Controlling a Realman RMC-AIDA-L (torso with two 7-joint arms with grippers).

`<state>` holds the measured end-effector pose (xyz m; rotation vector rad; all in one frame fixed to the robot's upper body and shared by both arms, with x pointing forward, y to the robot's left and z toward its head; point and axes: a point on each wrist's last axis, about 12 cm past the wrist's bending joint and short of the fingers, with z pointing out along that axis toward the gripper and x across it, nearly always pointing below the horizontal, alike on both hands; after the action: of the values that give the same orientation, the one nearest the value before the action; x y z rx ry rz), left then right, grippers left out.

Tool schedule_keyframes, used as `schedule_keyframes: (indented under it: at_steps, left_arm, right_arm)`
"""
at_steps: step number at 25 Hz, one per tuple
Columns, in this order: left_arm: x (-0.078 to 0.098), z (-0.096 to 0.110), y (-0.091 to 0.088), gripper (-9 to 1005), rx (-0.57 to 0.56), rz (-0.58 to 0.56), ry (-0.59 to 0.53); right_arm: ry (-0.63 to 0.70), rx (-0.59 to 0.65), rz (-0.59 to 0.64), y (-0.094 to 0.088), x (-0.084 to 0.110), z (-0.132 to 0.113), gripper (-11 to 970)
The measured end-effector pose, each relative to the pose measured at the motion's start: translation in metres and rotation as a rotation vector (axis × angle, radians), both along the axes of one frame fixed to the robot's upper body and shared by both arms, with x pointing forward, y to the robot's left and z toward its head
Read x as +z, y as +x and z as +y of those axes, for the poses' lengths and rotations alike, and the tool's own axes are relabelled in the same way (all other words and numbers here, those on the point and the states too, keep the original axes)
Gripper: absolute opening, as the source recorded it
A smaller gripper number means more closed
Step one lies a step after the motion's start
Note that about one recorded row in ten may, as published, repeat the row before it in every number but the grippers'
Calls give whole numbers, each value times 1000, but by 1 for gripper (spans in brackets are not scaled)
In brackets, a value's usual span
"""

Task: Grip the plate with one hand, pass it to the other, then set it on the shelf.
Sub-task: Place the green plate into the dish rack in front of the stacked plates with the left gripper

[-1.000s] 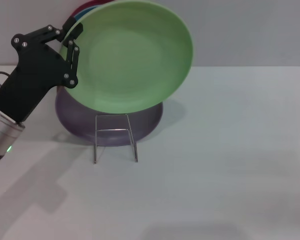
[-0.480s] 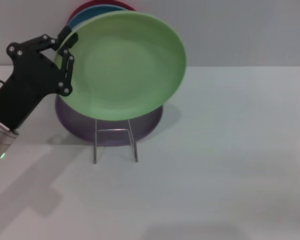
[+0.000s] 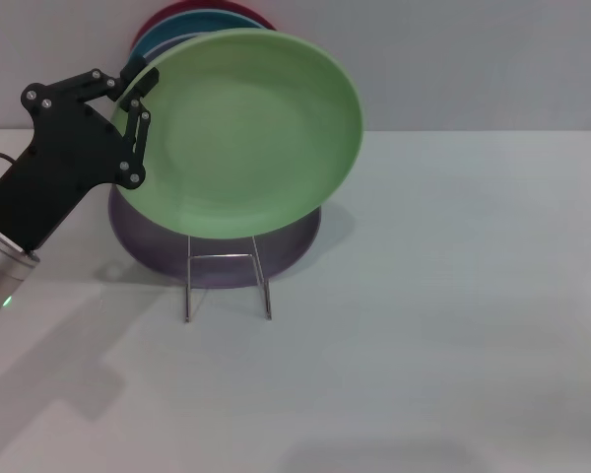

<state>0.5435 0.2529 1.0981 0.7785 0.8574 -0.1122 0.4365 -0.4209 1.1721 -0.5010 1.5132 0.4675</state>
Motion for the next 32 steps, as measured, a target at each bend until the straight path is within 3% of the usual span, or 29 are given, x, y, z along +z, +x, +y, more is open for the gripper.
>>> schedule_keyframes:
  at_steps: [32]
  left_arm:
    - [-15,5,-4,149,35,71,53]
  right_arm:
    - [0,34,-3,3,1,6,695]
